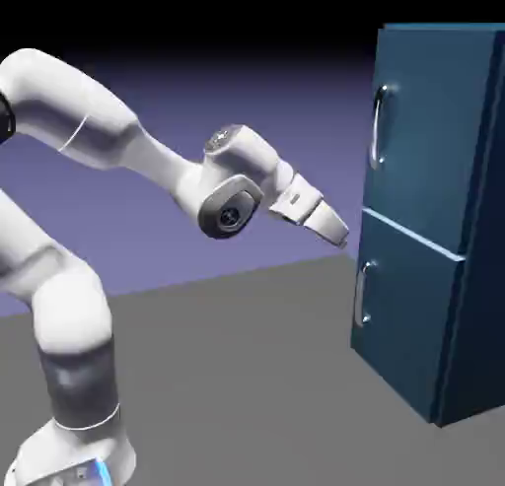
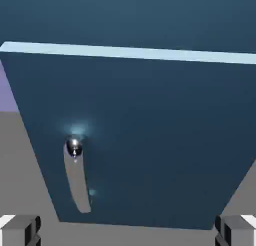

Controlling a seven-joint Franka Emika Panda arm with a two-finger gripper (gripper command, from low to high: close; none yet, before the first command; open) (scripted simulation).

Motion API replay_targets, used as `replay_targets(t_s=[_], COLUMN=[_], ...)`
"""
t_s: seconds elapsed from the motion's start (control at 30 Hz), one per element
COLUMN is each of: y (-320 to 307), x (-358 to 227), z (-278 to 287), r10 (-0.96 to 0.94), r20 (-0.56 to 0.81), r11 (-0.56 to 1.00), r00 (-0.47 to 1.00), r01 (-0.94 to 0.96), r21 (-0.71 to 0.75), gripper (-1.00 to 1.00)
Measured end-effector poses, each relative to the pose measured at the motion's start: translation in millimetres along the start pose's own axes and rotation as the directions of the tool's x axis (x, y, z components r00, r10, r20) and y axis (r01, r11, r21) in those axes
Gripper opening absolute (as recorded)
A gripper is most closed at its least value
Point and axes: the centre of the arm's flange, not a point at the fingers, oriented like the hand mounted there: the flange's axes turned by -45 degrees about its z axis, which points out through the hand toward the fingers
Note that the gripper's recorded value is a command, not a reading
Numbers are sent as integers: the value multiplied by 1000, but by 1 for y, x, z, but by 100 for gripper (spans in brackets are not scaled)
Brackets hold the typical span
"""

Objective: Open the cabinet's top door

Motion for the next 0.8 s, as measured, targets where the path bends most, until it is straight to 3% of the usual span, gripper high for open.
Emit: replay_targets(t_s=[0.2, 0.43, 0.8], y=[18, 37, 67], x=[-20, -57, -87], z=[65, 131, 182], r10=[102, 176, 212], r20=[160, 308, 344], r11=[992, 980, 976], r00=[982, 935, 914], r01=[-113, -197, -185], r21=[63, 37, -110], gripper=[0, 0, 0])
